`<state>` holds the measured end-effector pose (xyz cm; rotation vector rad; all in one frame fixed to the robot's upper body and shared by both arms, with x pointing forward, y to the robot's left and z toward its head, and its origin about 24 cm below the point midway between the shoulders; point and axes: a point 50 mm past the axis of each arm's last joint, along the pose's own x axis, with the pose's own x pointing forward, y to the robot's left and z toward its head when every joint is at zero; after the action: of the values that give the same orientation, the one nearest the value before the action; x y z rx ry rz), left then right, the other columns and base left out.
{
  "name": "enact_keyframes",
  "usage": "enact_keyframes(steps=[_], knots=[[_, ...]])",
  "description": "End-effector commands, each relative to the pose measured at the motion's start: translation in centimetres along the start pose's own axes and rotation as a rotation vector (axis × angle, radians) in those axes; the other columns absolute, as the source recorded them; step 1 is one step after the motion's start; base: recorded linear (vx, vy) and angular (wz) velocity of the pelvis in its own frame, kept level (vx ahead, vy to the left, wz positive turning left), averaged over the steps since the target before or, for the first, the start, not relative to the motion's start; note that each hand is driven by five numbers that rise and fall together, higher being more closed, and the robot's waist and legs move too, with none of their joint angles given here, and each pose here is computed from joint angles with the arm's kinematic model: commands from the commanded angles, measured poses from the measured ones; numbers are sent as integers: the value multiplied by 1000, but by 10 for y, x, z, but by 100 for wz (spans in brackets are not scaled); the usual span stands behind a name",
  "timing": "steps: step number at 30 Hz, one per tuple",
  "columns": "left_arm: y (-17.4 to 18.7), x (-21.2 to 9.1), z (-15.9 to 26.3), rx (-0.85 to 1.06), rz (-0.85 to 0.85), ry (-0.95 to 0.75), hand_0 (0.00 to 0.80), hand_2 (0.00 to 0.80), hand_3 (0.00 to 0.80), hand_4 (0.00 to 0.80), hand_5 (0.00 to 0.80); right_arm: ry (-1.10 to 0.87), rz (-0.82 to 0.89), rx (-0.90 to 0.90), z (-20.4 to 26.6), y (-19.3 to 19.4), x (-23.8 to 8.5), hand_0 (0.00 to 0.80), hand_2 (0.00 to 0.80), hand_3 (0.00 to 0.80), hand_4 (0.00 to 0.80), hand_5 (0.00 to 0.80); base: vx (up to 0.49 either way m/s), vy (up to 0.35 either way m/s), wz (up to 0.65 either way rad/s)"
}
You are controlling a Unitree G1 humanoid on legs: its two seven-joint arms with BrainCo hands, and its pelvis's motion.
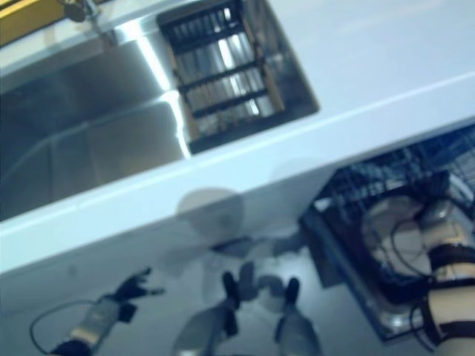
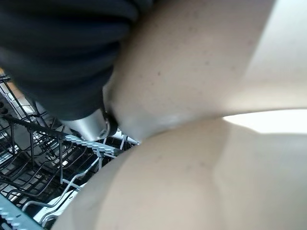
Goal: Take plates into dishwasher
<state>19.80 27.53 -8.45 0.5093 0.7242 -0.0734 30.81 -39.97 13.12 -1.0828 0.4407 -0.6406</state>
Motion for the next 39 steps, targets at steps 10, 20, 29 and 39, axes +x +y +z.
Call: enact_keyframes(steps=[10,20,29,39], knots=[[-25,6,0,5,-66,5,0,0,0,0,0,112,-113,-95,-30,-36,4,0,0,0,0,0,-7,0,0],[-25,6,0,16,-68,4,0,0,0,0,0,89,-131,-86,-28,-36,2,0,0,0,0,0,-11,2,-1],[-28,3,-9,-2,-67,26,0,0,0,0,0,-68,-211,26,3,-41,-7,0,0,0,0,0,16,7,-1],[-28,-1,-23,-15,-37,70,0,0,0,0,0,-235,-328,116,12,-52,-27,0,0,0,0,0,33,-14,-6]])
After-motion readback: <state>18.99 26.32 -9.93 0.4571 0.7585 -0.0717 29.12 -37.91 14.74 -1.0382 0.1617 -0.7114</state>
